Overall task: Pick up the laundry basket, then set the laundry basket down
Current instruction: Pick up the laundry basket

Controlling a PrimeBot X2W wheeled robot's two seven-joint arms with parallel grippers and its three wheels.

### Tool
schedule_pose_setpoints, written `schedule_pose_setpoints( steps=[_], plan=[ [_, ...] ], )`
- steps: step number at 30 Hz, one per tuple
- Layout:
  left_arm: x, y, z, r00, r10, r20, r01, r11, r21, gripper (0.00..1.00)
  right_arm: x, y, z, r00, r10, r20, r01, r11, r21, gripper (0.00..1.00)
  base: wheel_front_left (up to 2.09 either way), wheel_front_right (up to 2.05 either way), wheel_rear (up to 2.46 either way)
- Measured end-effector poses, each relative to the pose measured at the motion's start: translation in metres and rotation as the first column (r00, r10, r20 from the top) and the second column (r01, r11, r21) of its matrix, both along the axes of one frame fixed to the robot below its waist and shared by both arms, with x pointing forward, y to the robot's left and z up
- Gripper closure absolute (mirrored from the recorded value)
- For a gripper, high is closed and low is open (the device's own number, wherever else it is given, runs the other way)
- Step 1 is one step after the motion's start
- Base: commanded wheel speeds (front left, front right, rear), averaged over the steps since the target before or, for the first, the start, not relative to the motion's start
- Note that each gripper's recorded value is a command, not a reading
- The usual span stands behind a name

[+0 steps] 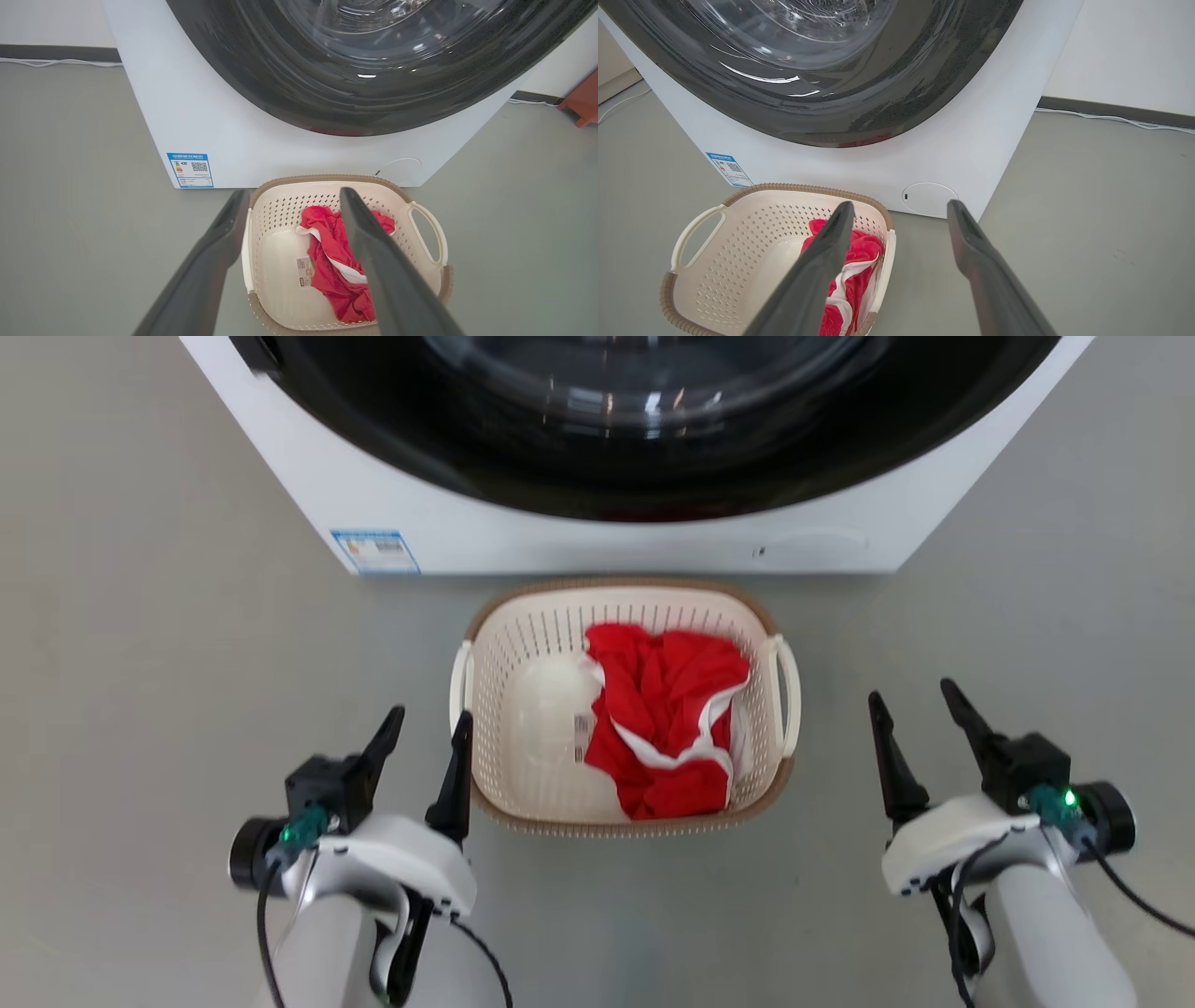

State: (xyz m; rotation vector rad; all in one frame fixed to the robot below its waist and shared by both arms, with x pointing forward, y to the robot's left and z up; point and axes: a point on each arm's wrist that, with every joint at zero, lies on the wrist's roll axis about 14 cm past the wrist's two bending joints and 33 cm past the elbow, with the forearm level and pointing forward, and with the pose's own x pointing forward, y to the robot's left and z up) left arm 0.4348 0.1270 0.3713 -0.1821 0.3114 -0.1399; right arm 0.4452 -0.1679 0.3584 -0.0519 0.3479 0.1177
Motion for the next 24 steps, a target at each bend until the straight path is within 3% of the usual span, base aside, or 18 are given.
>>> schedule_pose_setpoints(
  steps=[13, 24],
  plan=[
    [0.039, -0.011, -0.077, 0.982, -0.024, -0.188, 0.023, 1.000, -0.009, 0.00, 0.041, 0.000, -0.072, 0.988, 0.008, -0.154, -0.014, 0.999, -0.038, 0.00, 0.00, 0.00, 0.00],
    [0.052, -0.002, -0.140, 0.936, -0.004, -0.351, 0.013, 1.000, 0.024, 0.00, 0.050, 0.013, -0.138, 0.953, 0.045, -0.298, -0.062, 0.997, -0.046, 0.00, 0.00, 0.00, 0.00]
  ],
)
